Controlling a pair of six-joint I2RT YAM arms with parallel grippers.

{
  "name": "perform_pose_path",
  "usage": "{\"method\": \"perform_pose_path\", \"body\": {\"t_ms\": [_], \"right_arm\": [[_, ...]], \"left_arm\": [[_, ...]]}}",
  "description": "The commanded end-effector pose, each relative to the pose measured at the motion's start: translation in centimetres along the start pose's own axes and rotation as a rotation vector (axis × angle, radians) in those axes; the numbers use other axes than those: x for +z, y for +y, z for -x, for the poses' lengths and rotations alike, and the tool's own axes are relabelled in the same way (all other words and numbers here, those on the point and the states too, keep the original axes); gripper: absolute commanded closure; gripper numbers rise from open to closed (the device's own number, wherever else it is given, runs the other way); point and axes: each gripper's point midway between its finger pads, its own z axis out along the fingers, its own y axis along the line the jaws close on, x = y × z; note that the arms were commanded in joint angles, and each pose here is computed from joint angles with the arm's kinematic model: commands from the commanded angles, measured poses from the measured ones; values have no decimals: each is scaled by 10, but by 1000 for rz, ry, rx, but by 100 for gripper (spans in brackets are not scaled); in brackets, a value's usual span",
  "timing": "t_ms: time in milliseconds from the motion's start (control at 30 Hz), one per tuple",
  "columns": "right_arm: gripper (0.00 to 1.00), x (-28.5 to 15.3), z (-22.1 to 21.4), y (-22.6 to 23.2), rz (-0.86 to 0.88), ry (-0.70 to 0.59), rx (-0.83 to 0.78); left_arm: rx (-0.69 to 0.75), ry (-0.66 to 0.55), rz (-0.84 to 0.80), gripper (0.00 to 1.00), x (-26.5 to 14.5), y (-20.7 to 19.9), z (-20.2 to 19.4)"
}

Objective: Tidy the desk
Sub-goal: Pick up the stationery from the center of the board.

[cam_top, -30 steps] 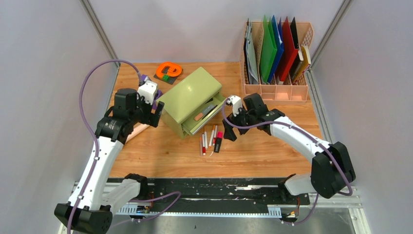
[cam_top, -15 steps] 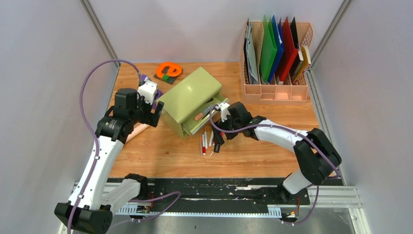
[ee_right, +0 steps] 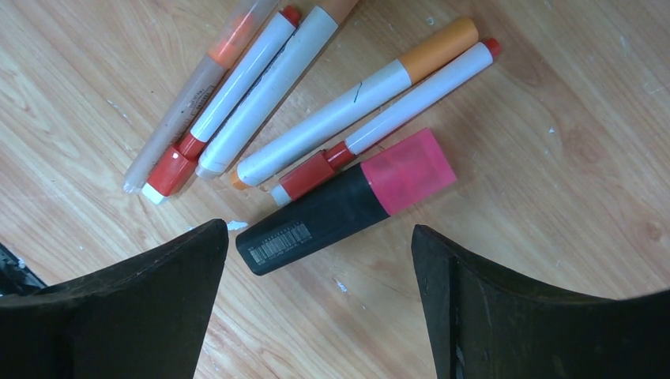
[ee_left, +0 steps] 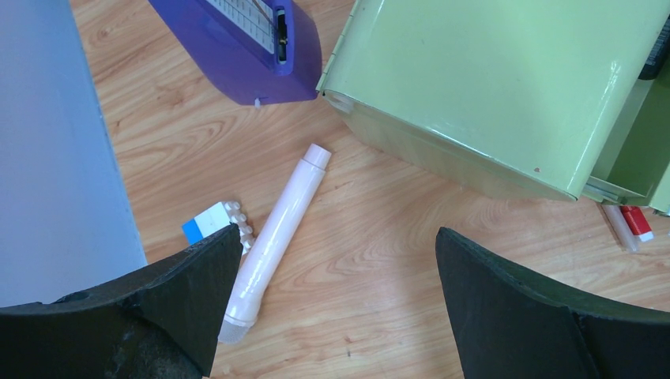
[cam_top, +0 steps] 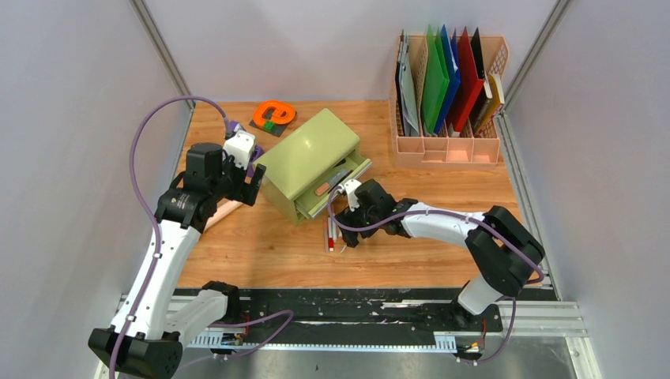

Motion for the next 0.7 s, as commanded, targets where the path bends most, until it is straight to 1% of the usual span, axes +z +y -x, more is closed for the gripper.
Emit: {"method": "perform_pose_path", "body": {"t_ms": [0, 200, 333, 500, 567, 667], "right_arm": [[12, 7, 2, -7, -47, -15, -17], [12, 11, -3, -10, -65, 1, -12], [14, 14, -7, -17, -96, 14, -21], [20, 13, -11, -22, -111, 24, -38], [23, 10, -13, -31, -149, 31, -41], [29, 4, -15, -37, -160, 33, -28]], "left_arm": [[7, -29, 20, 0, -1, 6, 7], [9, -30, 21, 0, -1, 6, 7], [9, -30, 21, 0, -1, 6, 7], [11, -32, 20, 0, -1, 6, 7], [11, -33, 21, 0, -2, 6, 7], [9, -38, 19, 0, -3, 5, 8]]}}
